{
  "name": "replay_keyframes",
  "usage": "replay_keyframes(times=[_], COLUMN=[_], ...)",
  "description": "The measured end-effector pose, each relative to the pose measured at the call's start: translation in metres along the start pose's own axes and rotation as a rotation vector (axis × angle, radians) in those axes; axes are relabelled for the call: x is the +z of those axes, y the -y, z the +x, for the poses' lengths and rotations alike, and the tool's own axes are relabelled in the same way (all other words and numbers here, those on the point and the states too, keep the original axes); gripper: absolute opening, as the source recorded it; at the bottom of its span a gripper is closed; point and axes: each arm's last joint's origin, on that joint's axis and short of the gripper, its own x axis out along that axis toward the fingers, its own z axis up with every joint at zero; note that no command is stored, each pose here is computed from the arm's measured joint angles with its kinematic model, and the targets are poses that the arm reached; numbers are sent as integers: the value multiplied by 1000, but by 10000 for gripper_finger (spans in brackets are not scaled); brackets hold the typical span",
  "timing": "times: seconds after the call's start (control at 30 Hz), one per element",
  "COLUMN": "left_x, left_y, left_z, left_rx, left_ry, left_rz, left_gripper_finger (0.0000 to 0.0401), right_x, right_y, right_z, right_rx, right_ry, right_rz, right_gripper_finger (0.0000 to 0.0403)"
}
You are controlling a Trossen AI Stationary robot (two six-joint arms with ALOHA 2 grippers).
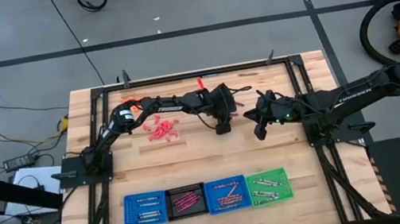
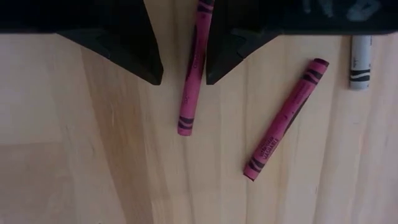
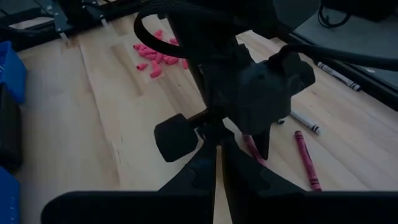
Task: Sort crayons
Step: Put the dark pink crayon into the black bin
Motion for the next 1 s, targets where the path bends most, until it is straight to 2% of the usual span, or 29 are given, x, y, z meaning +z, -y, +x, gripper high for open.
replay_keyframes(times=[0.1,0.27,0.33,0.67,0.83,1.0], left_x=[0,-1,-1,1,4,11], left_y=[1,2,2,1,2,3], left_z=[0,1,1,-4,-21,-48], left_rx=[-5,-11,-11,-2,-8,-18], left_ry=[0,-5,-8,-2,-41,-72], left_rz=[1,12,27,27,28,23], left_gripper_finger=[115,34,15,15,15,15], right_x=[0,0,0,0,0,0], right_y=[0,0,0,0,0,-1], right_z=[0,0,0,0,0,0], right_rx=[0,-1,-3,-3,-3,45], right_ry=[0,1,1,1,1,-14], right_rz=[0,0,0,0,-7,-12], right_gripper_finger=[34,34,34,34,34,34])
